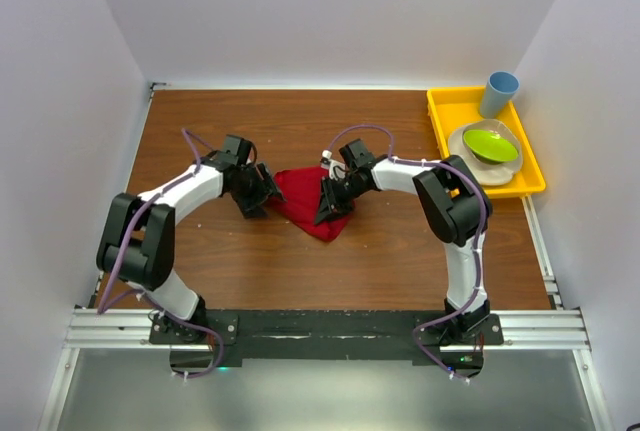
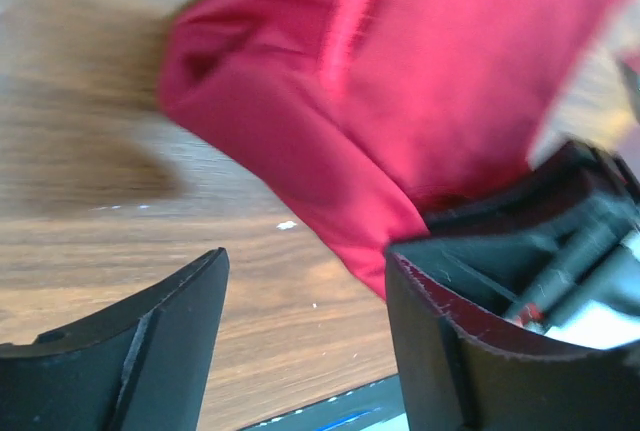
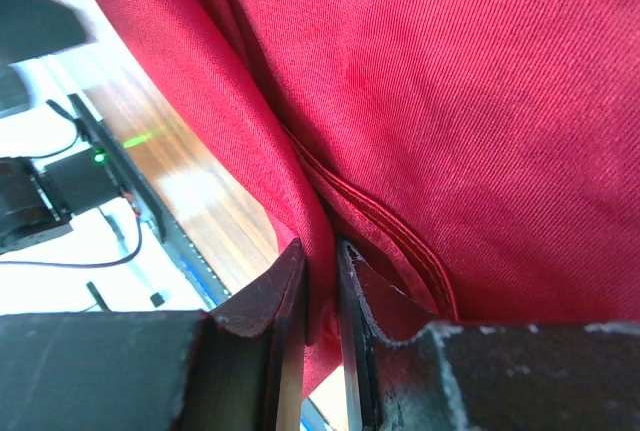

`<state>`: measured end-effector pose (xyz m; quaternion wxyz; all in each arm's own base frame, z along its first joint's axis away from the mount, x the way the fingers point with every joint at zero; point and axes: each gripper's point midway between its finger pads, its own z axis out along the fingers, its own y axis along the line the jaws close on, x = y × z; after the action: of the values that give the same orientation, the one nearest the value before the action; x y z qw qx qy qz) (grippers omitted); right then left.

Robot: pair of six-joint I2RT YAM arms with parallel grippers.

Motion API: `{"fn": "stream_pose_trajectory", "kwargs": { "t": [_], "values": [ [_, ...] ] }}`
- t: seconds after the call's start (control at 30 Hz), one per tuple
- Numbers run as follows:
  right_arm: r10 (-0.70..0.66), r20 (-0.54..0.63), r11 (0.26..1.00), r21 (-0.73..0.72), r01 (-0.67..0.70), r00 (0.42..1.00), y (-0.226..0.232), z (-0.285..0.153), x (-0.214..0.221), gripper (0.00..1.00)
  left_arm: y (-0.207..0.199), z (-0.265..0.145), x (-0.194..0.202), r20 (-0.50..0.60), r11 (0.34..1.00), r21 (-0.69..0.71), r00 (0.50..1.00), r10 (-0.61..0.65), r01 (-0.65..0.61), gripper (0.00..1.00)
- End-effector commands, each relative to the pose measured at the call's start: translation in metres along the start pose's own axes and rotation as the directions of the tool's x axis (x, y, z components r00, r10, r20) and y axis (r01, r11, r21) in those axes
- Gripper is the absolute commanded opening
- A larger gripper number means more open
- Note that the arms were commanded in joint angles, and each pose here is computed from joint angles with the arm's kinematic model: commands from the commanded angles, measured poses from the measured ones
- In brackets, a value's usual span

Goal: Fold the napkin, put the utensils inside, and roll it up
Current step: Roll the napkin with the utensil

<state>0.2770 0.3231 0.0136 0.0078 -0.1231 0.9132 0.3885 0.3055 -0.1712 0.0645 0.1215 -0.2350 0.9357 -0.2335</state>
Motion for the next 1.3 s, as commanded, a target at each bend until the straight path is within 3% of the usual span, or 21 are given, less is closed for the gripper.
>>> {"fn": "stream_pose_trajectory", "kwargs": {
  "t": [0.0,0.3,0.47,0.67,0.7,0.77,0.9,0.97,1.1,1.27],
  "values": [
    [0.055,-0.059,0.976,0.212,-0.041,0.997,-0.066,0.024,0.033,0.22,0.003,0.013,-0.006,0.012,0.991,-0.071,0.993,-0.115,0.116,0.71],
    [0.008,-0.063,0.972,0.233,0.006,0.998,-0.070,0.020,0.033,0.21,0.016,0.037,-0.004,0.024,0.946,-0.214,0.970,-0.244,0.243,0.69],
    [-0.009,-0.059,0.971,0.240,0.023,0.998,-0.069,0.019,0.031,0.22,0.022,0.050,-0.010,0.042,0.925,-0.296,0.971,-0.236,0.238,0.64],
    [-0.040,-0.058,0.965,0.257,0.054,0.997,-0.072,0.017,0.026,0.22,0.056,0.060,-0.013,0.092,0.873,-0.432,0.974,-0.207,0.226,0.45],
    [-0.047,-0.062,0.964,0.260,0.062,0.997,-0.073,0.018,0.026,0.22,0.063,0.064,-0.012,0.085,0.865,-0.457,0.978,-0.191,0.208,0.37],
    [-0.058,-0.070,0.962,0.263,0.075,0.996,-0.073,0.018,0.026,0.22,0.070,0.067,-0.008,0.068,0.855,-0.479,0.979,-0.191,0.200,0.29],
    [-0.129,-0.101,0.945,0.289,0.153,0.987,-0.072,0.017,0.026,0.33,0.071,0.069,-0.005,0.040,0.862,-0.479,0.985,-0.167,0.165,0.06],
    [-0.166,-0.115,0.932,0.307,0.194,0.979,-0.066,0.014,0.023,0.39,0.067,0.068,-0.002,0.002,0.865,-0.479,0.986,-0.165,0.145,0.01],
    [-0.301,-0.098,0.886,0.341,0.316,0.949,-0.033,-0.002,0.008,0.54,0.060,0.062,0.011,-0.090,0.866,-0.484,0.978,-0.187,0.122,0.00],
    [-0.449,-0.061,0.794,0.432,0.429,0.892,0.008,-0.025,-0.009,0.63,0.058,0.049,0.015,-0.123,0.849,-0.518,0.973,-0.197,0.107,0.00]
  ]
}}
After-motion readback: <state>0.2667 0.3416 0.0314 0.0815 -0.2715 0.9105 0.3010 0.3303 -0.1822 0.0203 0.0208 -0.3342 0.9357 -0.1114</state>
